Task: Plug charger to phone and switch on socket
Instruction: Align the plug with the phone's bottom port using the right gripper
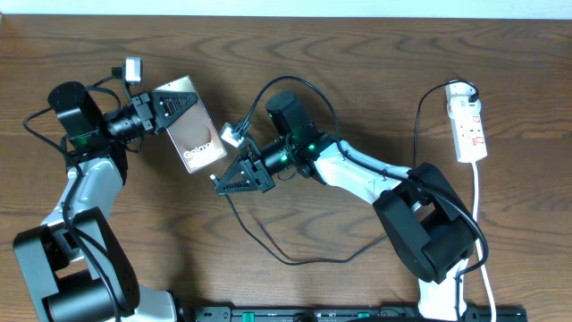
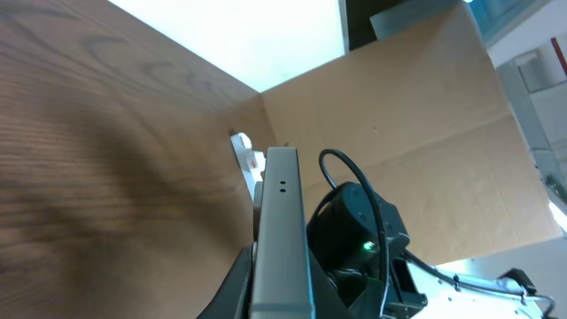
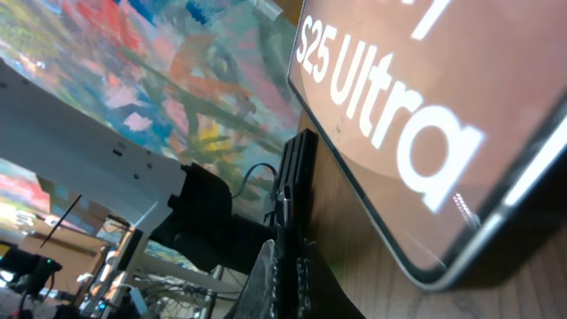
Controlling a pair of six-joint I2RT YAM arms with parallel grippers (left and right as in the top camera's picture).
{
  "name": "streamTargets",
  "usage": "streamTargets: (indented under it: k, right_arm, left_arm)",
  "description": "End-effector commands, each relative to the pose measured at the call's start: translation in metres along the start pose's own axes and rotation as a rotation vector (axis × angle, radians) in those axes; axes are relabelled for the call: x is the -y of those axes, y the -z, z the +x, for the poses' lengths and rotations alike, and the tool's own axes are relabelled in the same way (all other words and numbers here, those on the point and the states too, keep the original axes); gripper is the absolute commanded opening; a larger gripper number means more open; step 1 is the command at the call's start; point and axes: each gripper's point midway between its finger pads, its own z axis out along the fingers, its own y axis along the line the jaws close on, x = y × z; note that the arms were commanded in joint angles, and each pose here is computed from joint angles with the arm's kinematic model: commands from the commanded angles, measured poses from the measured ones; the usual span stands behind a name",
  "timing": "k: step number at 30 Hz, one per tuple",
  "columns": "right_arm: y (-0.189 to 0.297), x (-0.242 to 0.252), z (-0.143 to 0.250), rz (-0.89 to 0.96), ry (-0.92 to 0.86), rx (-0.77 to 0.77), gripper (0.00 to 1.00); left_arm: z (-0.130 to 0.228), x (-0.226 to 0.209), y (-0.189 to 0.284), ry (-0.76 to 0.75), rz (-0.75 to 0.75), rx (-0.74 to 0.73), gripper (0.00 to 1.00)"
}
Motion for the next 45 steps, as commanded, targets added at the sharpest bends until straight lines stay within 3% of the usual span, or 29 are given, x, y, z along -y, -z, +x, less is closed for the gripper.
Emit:
streamTargets:
  k: [1,11,22,45]
  right_arm:
    - [0.007,0.005,-0.008,0.019,-0.034,0.026,0.01]
    - [0.010,0.005,-0.012,0.019,-0.019,0.038,0.01]
    - [0.003,0.013,0.011,-0.156,-0.016,-0.018,0.01]
    - [0.018,0.021,-0.017,-0.081,0.028,0.065,0.01]
  left_arm:
    - [-0.005,0.003,-0.001,-0.006,-0.011,0.018,0.07]
    - [-0.005,0.004,-0.001,-0.011,-0.010,0.017,0.07]
    - [-0.005,0.005,-0.001,-0.023,-0.009,0.018,0.08]
    - [-0.005,0.007,-0.001,-0.064,-0.001,0.011,0.07]
